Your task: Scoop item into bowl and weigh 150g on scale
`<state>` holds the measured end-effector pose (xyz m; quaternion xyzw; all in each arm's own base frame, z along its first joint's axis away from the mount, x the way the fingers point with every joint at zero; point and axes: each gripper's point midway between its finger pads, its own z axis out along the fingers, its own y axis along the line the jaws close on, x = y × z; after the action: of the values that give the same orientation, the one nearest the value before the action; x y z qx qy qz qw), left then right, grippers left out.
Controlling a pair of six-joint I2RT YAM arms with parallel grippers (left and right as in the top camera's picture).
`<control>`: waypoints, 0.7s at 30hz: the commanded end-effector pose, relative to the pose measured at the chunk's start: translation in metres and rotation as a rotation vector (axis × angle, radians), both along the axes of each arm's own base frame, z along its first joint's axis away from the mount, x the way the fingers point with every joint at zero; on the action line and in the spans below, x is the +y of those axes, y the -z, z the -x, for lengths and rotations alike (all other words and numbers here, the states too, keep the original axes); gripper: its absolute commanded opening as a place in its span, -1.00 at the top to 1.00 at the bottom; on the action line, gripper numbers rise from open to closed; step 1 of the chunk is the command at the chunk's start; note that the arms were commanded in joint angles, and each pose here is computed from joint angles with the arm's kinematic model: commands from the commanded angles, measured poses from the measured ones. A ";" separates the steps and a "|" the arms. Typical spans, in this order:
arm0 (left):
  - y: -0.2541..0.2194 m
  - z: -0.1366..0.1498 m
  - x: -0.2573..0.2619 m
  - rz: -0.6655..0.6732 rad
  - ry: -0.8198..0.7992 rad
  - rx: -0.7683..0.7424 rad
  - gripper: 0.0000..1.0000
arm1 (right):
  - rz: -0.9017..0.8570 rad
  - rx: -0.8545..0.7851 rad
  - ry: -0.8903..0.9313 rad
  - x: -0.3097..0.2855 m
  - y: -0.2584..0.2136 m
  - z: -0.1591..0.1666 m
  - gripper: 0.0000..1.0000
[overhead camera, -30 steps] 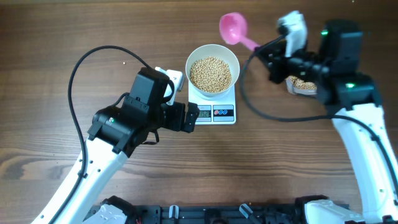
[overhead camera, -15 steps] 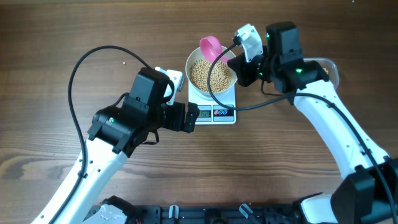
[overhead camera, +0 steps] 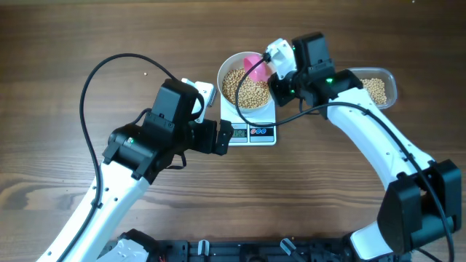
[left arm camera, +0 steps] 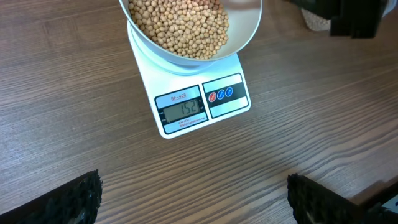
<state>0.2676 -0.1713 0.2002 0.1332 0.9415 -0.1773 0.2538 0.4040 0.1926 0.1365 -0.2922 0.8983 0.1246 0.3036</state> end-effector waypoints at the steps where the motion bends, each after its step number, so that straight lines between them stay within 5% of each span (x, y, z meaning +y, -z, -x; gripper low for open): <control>1: -0.002 0.001 -0.003 0.009 0.009 0.000 -1.00 | 0.088 -0.029 0.018 -0.003 0.007 -0.004 0.91; 21: -0.002 0.001 -0.003 0.009 0.009 0.000 -1.00 | 0.053 0.033 -0.031 0.011 0.021 0.006 0.91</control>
<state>0.2676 -0.1713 0.2002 0.1332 0.9415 -0.1773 0.2538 0.4039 0.1930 0.1243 -0.3001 0.9032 0.0853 0.2948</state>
